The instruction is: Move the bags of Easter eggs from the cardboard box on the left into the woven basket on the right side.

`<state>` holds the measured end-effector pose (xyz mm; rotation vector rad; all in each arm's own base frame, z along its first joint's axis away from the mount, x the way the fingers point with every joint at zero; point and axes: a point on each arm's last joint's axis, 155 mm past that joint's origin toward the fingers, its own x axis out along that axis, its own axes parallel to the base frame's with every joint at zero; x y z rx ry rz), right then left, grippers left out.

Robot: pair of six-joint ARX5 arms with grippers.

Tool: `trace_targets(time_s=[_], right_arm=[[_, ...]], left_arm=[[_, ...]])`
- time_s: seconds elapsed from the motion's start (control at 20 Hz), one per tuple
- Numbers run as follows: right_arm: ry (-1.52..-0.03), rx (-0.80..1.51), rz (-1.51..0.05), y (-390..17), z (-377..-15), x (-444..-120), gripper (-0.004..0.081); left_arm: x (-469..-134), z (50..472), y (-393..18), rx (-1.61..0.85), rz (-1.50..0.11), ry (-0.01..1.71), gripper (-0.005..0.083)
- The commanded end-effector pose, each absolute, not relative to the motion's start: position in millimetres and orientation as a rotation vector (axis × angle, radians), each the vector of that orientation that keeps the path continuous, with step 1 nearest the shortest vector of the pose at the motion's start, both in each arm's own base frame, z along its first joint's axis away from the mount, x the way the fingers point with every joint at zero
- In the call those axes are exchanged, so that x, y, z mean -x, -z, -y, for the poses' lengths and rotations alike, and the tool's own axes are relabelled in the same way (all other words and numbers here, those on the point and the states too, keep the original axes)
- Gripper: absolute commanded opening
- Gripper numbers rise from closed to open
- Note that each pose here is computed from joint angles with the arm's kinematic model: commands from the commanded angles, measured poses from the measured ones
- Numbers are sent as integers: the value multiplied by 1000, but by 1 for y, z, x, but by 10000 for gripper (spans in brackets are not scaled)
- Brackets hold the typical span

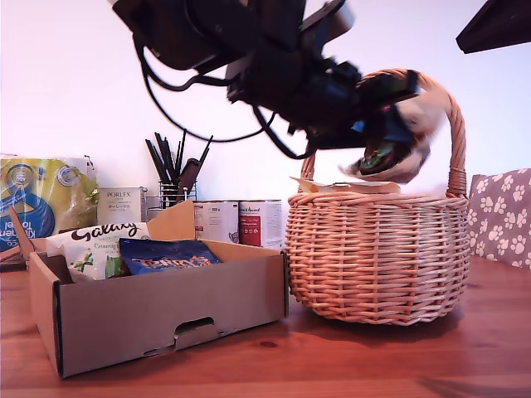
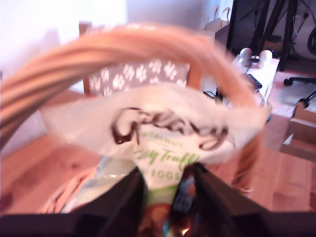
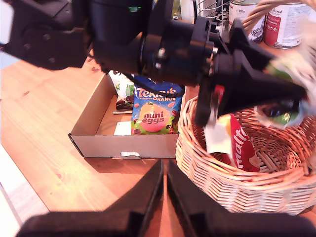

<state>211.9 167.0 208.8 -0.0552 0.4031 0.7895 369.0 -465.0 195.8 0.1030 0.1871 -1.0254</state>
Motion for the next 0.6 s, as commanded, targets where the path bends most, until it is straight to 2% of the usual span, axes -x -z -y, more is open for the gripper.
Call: trace_targets(time_s=[0.0,0.25,0.4,0.55], right_arm=[[-794,58,-386,-214,-168,-212,-13],[-796,58,-388,-214,-168,-212,-13],[-802,56,-388,-214,-169,-211,-13],[-802,56,-387,-214,-169,-211,-13]], left_arm=[[-370,468,-204,-110,-145,1024,362],[-372,465,-197,-122,-175,1017,363],[-380,456,-186,-167,-202,961,418],[-380,455,-183,-176,-214,959,401]])
